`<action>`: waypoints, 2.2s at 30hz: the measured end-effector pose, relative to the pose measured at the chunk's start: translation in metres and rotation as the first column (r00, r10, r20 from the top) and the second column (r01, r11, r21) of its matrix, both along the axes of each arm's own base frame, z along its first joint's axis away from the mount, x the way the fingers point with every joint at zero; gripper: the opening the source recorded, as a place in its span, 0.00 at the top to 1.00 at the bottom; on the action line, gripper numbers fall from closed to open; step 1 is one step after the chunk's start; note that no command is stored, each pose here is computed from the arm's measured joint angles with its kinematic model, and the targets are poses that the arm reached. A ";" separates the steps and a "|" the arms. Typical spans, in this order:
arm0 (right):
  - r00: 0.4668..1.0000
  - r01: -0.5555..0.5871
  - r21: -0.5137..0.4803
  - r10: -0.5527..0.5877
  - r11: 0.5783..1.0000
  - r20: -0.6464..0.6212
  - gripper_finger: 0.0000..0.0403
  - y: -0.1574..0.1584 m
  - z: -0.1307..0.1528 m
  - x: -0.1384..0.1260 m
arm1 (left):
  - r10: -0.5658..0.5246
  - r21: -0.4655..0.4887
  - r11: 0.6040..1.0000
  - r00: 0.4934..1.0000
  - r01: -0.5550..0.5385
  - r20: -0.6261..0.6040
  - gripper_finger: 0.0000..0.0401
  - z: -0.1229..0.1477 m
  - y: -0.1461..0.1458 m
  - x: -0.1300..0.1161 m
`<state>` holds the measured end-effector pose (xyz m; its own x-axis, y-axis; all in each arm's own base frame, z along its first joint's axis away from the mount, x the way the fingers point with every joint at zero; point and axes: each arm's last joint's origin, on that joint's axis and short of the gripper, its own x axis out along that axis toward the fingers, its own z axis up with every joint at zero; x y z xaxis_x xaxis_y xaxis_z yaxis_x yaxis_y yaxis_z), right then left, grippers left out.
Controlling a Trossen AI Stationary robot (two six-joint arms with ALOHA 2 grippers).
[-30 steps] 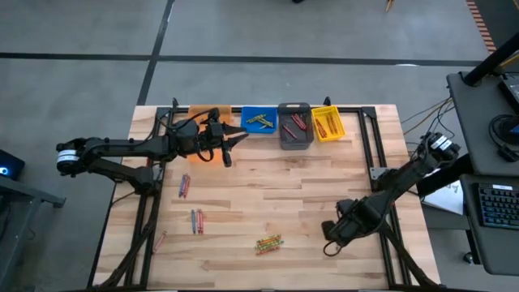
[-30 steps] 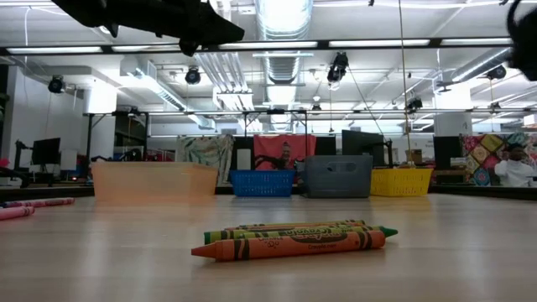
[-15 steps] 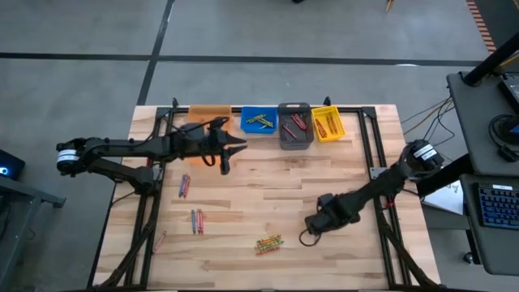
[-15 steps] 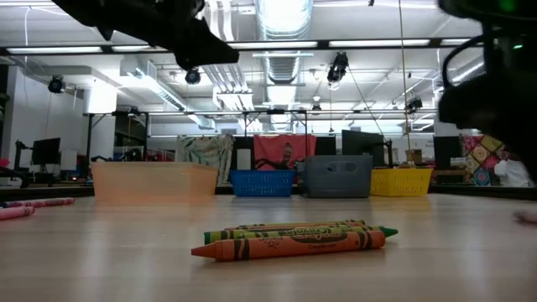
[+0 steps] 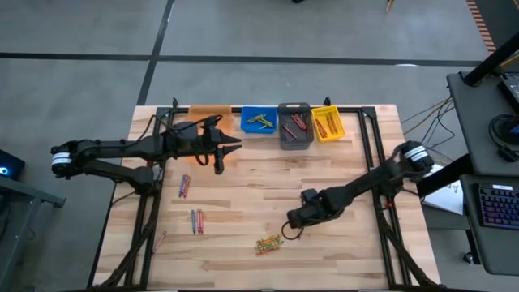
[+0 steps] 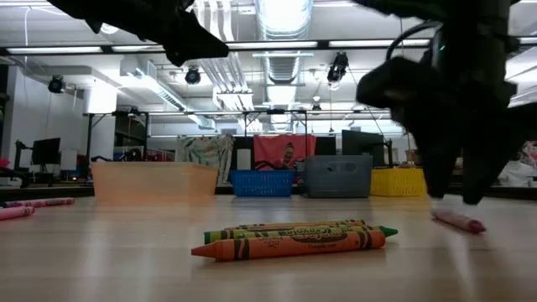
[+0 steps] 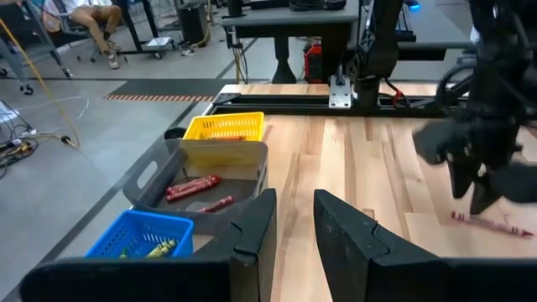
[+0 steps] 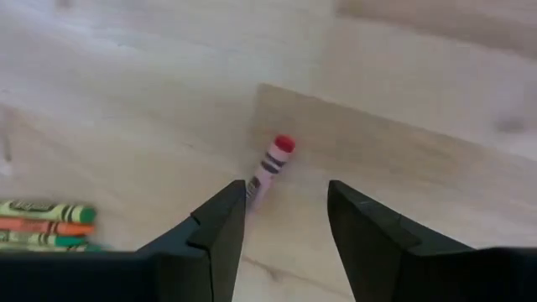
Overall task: Sort crayons
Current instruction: Put the red crayon into the black bin
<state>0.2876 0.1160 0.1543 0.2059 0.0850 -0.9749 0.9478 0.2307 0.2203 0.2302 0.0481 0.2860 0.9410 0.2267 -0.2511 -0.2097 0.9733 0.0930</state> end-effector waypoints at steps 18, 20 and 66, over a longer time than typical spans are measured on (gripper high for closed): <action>0.943 -0.292 -0.064 0.276 0.954 -0.186 0.81 0.000 -0.029 0.058 | 0.002 -0.009 1.000 0.999 -0.003 -0.051 0.84 0.006 -0.004 -0.021; 0.934 -0.324 -0.066 0.308 0.944 -0.181 0.89 0.000 -0.028 0.060 | 0.002 -0.008 1.000 0.999 -0.003 -0.044 0.84 0.007 -0.005 -0.022; 0.907 -0.330 -0.611 0.422 0.720 0.007 0.98 -0.371 0.064 0.008 | 0.406 0.342 0.858 0.914 -0.384 0.007 0.84 0.007 0.078 -0.025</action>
